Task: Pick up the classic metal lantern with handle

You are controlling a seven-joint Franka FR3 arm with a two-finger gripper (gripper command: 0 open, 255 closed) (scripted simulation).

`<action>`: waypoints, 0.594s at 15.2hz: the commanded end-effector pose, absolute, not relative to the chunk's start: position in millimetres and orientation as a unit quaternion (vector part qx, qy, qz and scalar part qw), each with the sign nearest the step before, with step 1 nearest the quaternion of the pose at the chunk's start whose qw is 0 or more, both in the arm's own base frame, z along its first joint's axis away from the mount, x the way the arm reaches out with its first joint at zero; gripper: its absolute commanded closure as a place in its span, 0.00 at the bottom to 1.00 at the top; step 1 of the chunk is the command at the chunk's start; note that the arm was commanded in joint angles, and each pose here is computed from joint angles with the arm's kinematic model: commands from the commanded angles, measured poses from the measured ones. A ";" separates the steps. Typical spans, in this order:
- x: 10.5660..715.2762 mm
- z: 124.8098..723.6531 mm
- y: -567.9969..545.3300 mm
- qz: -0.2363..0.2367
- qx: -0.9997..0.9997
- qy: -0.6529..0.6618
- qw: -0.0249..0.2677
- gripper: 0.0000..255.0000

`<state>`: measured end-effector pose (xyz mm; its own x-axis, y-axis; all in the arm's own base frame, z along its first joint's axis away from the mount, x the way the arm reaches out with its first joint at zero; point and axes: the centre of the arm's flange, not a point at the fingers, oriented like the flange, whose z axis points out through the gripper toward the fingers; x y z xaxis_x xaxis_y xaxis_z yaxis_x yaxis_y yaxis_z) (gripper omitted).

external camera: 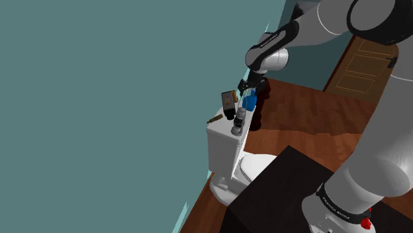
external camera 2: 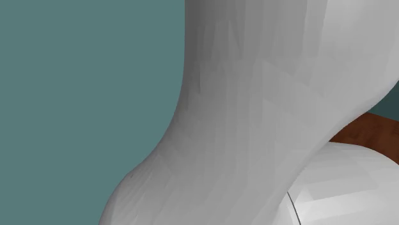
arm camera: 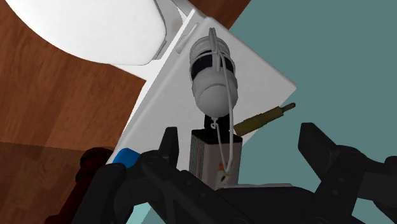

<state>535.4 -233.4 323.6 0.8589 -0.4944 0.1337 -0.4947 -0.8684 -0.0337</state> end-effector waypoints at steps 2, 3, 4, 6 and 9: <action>537.1 306.7 -234.1 0.070 0.964 -0.258 0.001 0.00; 537.1 301.4 -234.1 0.070 0.964 -0.258 0.001 0.00; 537.1 296.1 -234.1 0.070 0.964 -0.258 0.001 0.00; 537.1 282.5 -234.1 0.070 0.964 -0.258 0.001 0.00; 536.6 282.6 -234.3 0.070 0.964 -0.258 0.001 1.00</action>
<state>536.5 -234.4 283.3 0.8569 -0.4975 0.1348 -0.4977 -0.8667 -0.0349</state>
